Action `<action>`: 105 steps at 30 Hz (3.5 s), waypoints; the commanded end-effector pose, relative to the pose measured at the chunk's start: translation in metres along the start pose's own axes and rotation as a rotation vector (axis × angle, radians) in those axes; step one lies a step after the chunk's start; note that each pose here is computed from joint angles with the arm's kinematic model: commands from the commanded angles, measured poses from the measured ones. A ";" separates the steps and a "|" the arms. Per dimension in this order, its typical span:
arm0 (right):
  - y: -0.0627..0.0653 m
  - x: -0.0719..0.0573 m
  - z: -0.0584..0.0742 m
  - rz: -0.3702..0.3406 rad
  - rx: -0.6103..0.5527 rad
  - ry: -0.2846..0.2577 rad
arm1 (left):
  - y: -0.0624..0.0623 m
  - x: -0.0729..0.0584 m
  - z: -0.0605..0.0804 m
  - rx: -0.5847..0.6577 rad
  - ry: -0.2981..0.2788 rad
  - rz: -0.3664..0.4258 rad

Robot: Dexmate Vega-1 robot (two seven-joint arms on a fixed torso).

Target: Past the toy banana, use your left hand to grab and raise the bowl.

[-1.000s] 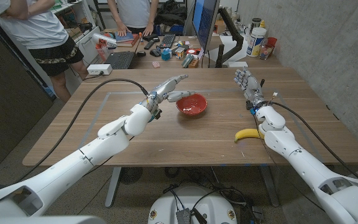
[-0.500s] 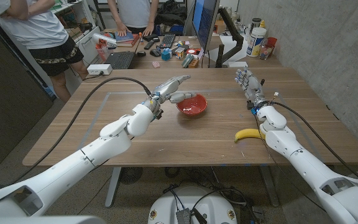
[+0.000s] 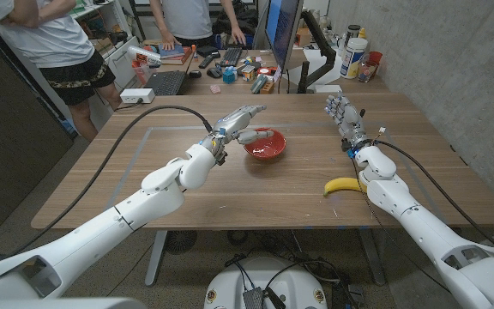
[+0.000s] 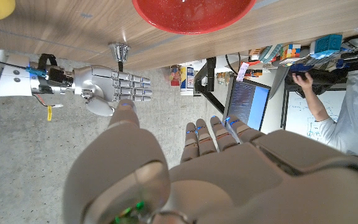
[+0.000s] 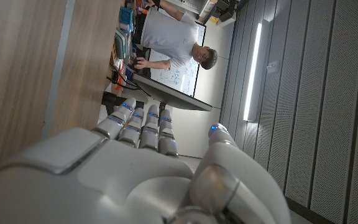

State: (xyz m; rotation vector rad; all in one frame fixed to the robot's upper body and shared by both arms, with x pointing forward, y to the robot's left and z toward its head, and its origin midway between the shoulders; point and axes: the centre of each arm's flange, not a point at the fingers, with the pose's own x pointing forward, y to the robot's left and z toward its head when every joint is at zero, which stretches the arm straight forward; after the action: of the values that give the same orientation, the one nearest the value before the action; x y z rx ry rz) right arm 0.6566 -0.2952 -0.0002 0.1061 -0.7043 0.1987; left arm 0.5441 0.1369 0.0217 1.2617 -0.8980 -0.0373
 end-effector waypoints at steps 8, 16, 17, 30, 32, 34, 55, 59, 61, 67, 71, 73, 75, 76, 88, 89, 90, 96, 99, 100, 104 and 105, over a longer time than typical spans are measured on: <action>0.001 0.003 -0.003 -0.003 0.011 -0.004 | -0.004 0.001 0.007 0.089 -0.005 0.001; 0.001 0.004 -0.003 -0.006 0.012 -0.006 | -0.004 -0.001 0.011 0.134 -0.004 -0.003; 0.001 0.004 -0.003 -0.006 0.013 -0.006 | -0.005 -0.002 0.012 0.137 -0.006 -0.006; 0.002 0.005 -0.001 -0.003 0.009 -0.007 | -0.007 -0.005 0.018 0.158 0.015 -0.030; 0.001 0.004 0.000 -0.004 0.008 -0.007 | -0.007 -0.006 0.018 0.161 0.018 -0.034; 0.001 0.004 0.001 -0.004 0.006 -0.008 | -0.007 -0.007 0.019 0.163 0.021 -0.038; -0.002 0.005 0.005 0.002 0.004 -0.012 | -0.015 -0.011 0.021 0.181 0.044 -0.071; -0.002 0.006 0.005 0.002 0.003 -0.011 | -0.017 -0.012 0.019 0.180 0.049 -0.080; -0.002 0.006 0.004 0.002 0.003 -0.010 | -0.018 -0.012 0.018 0.179 0.050 -0.081; 0.001 0.008 0.004 0.002 0.002 -0.012 | -0.021 -0.011 0.014 0.169 0.050 -0.080; 0.003 0.008 0.005 0.000 0.000 -0.015 | -0.023 -0.010 0.011 0.171 0.048 -0.079; 0.003 0.009 0.006 -0.002 -0.002 -0.015 | -0.023 -0.010 0.010 0.170 0.048 -0.079; 0.004 0.009 0.006 -0.003 -0.002 -0.017 | -0.024 -0.009 0.008 0.170 0.047 -0.080; 0.004 0.009 0.007 -0.004 -0.003 -0.018 | -0.025 -0.009 0.007 0.170 0.047 -0.082; 0.007 0.012 0.008 -0.011 -0.004 -0.023 | -0.036 -0.005 0.003 0.169 0.036 -0.116; 0.007 0.012 0.007 -0.011 -0.004 -0.023 | -0.037 -0.005 0.003 0.172 0.035 -0.121; 0.007 0.012 0.007 -0.011 -0.004 -0.023 | -0.038 -0.005 0.004 0.174 0.033 -0.127; 0.010 0.014 0.006 -0.005 -0.004 -0.017 | -0.043 -0.006 0.006 0.190 0.029 -0.155; 0.011 0.015 0.005 -0.001 -0.007 -0.014 | -0.046 -0.007 0.007 0.198 0.027 -0.168; 0.011 0.015 0.005 0.001 -0.009 -0.013 | -0.047 -0.007 0.007 0.201 0.027 -0.173; 0.013 0.017 0.005 0.005 -0.013 -0.007 | -0.051 -0.009 0.007 0.209 0.028 -0.191; 0.013 0.017 0.005 0.006 -0.013 -0.005 | -0.052 -0.009 0.006 0.211 0.029 -0.195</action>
State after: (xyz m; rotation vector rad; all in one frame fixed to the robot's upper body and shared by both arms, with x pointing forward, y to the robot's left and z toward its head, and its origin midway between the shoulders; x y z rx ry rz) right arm 0.6603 -0.2855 0.0139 0.1033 -0.7243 0.1925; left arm 0.5540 0.1202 -0.0165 1.4960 -0.7954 -0.0515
